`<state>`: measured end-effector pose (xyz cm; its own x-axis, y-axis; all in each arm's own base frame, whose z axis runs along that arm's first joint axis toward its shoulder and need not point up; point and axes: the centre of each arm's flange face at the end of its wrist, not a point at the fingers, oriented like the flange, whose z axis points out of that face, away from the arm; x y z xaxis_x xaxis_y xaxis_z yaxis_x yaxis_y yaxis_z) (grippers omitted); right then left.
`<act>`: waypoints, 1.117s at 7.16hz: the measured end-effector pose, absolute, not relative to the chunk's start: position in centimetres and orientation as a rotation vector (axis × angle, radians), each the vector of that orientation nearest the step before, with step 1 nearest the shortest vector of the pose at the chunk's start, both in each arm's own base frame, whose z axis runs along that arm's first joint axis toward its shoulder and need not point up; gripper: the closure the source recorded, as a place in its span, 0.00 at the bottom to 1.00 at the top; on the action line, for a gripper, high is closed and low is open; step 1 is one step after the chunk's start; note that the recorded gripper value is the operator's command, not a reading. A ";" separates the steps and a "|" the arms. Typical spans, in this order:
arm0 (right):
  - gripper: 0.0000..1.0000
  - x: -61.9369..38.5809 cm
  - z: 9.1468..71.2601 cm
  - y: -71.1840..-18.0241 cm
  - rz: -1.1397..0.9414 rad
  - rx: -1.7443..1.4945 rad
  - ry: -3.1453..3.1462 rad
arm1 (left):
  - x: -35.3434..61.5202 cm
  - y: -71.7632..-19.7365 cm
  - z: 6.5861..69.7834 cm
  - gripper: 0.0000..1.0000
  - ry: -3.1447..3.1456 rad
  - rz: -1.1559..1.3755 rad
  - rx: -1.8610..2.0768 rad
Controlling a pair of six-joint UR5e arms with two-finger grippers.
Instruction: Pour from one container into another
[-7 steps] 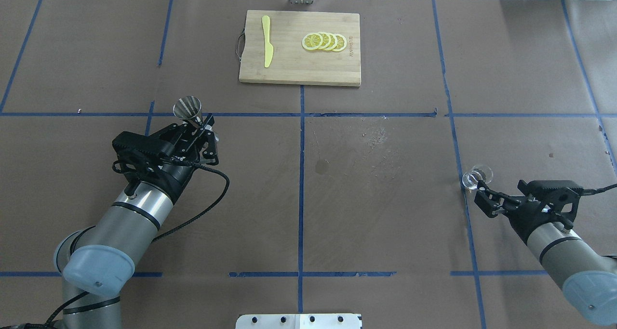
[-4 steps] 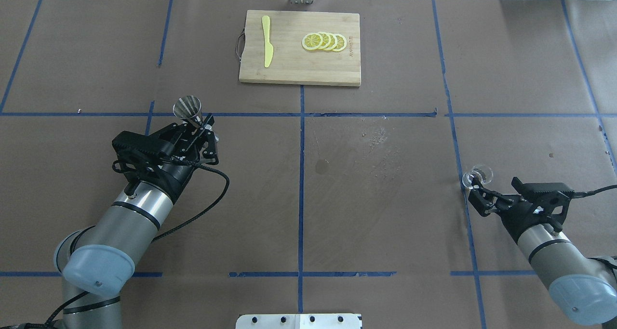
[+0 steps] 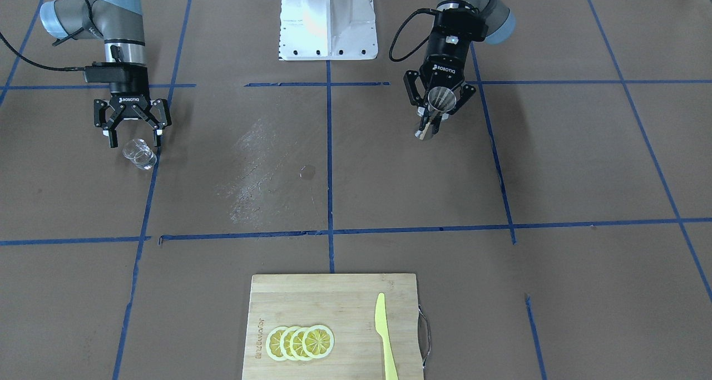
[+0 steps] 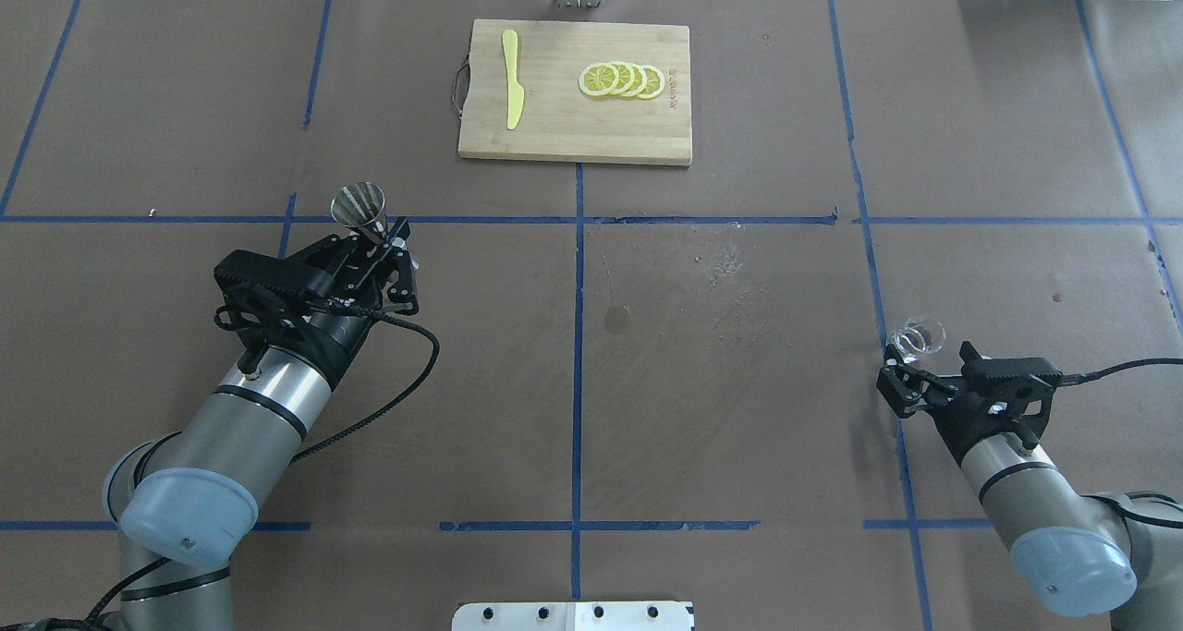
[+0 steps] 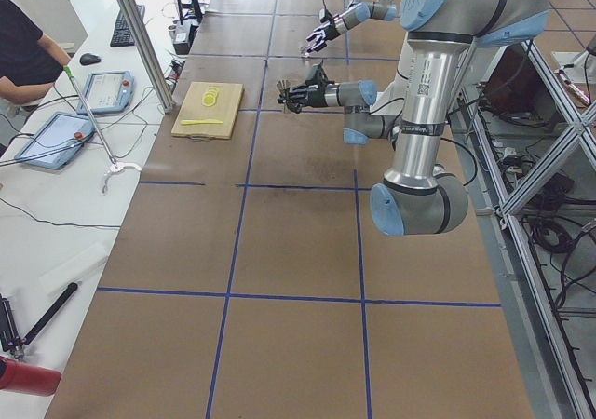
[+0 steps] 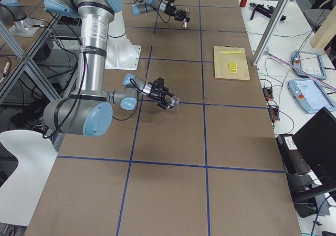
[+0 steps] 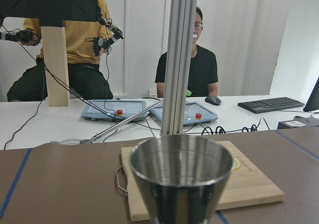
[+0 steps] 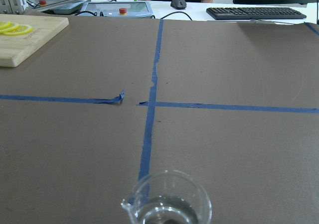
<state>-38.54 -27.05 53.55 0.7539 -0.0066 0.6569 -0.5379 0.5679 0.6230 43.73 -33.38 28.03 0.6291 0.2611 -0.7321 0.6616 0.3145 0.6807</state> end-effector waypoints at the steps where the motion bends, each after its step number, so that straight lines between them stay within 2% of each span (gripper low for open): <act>1: 0.00 -39.4 53.8 -27.2 0.338 0.928 -0.663 | 43.7 -33.4 28.0 1.00 0.904 -0.317 1.264; 8: 0.00 -39.3 54.5 -28.5 0.336 0.956 -0.647 | 43.9 -33.5 28.2 1.00 0.898 -0.316 1.264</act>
